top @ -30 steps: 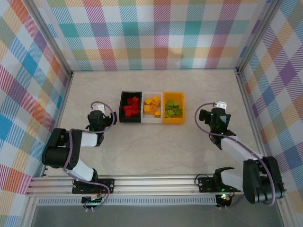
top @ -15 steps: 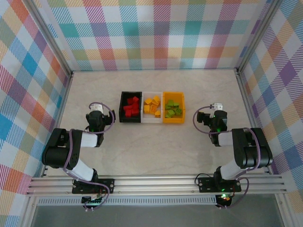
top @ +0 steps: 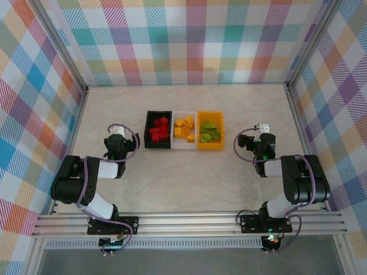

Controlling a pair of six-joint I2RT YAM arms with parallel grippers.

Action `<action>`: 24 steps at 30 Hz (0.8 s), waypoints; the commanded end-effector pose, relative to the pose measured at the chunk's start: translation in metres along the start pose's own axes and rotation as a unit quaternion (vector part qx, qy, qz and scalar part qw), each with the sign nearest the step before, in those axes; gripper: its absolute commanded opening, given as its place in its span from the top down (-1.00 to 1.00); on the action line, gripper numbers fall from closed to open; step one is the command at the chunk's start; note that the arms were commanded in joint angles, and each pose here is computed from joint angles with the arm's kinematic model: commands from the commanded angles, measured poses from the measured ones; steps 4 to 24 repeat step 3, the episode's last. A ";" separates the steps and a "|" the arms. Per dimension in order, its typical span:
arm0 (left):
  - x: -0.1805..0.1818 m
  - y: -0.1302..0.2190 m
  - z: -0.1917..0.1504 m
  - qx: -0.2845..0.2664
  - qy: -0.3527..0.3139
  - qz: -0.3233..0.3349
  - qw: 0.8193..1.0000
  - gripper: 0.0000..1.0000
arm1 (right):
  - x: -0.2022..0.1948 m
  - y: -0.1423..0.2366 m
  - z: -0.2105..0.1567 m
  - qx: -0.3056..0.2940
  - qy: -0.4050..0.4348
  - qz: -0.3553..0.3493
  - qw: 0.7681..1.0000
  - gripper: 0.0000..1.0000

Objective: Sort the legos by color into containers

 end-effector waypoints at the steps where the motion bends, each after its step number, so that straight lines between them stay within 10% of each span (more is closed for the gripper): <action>1: 0.005 0.000 0.004 -0.013 0.009 0.012 1.000 -1.00 | 0.004 -0.001 0.018 -0.031 0.004 0.014 0.999 -0.99; 24: 0.005 0.000 0.005 -0.015 0.008 0.012 1.000 -1.00 | 0.004 -0.001 0.018 -0.031 0.004 0.014 0.999 -0.99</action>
Point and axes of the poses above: each hand's point on the last joint's axis, 136 mm out from that joint toward the fingers, its own y axis back along the fingers, its own x axis along the line the jaws close on, z = x × y, the point moved 5 cm from there along y, back along the fingers, and after that the axes turned 8 degrees about -y, right-handed, at the moved point
